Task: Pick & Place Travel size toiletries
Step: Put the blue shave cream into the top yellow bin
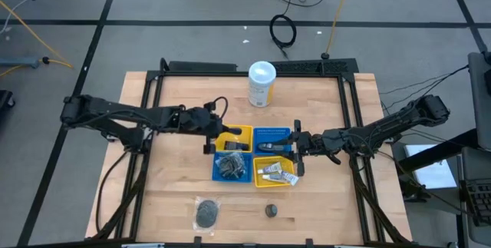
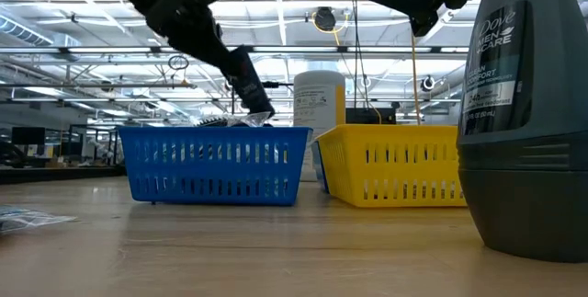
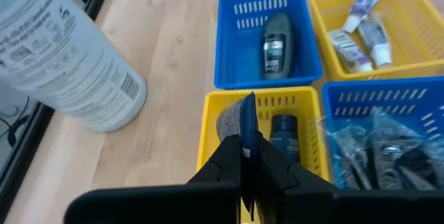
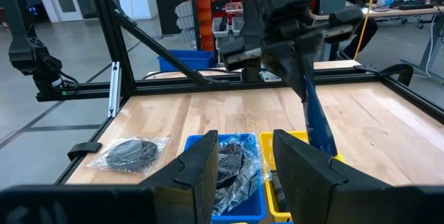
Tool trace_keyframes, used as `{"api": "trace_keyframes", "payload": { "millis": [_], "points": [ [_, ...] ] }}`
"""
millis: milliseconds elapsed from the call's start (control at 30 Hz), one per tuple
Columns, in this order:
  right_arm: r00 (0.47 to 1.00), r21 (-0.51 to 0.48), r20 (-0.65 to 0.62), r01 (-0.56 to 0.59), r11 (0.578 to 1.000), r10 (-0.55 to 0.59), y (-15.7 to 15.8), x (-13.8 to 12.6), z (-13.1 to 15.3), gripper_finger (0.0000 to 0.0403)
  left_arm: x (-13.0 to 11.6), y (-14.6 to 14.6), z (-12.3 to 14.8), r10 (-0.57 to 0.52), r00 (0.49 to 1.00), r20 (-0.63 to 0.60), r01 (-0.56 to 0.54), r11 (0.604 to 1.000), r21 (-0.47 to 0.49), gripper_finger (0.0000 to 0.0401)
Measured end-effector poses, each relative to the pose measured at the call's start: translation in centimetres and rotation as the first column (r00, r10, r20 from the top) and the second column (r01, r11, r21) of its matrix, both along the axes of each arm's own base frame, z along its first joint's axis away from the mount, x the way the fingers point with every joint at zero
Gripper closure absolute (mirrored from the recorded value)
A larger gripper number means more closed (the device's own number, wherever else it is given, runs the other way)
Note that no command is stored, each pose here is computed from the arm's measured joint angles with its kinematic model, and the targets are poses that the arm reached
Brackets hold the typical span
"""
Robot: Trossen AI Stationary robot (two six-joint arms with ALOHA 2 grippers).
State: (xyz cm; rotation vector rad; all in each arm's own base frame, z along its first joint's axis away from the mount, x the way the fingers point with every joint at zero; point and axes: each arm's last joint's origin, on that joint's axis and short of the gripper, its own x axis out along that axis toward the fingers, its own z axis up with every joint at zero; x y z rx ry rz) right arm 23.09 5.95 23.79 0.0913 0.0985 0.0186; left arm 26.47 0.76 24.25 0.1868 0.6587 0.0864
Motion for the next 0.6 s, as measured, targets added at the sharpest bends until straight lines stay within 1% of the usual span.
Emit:
{"api": "trace_keyframes", "payload": {
  "millis": [167, 300, 433, 600],
  "points": [
    [1.0, 0.0, 0.0, 0.0, 1.0, 0.0, 0.0, 0.0, 0.0, 0.0273, -0.28, 0.35, -0.91, 0.015, 1.0, -0.012, -0.015, 1.0, -0.002, 0.0398],
    [1.0, -0.001, 0.0, 0.0, 1.0, 0.0, 0.0, 0.0, 0.0, 0.0273, -0.26, 0.35, -0.92, 0.02, 1.0, -0.005, -0.02, 1.0, -0.009, 0.0384],
    [1.0, 0.0, 0.0, 0.0, 1.0, 0.0, 0.0, 0.0, 0.0, 0.0273, -0.16, 0.35, -0.78, 0.05, 0.999, 0.019, -0.049, 0.998, -0.047, 0.0369],
    [1.0, 0.0, 0.0, 0.0, 1.0, 0.0, 0.0, 0.0, 0.0, 0.0273, -0.05, 0.35, -0.64, 0.062, 0.997, 0.039, -0.059, 0.996, -0.064, 0.0365]
  ]
}}
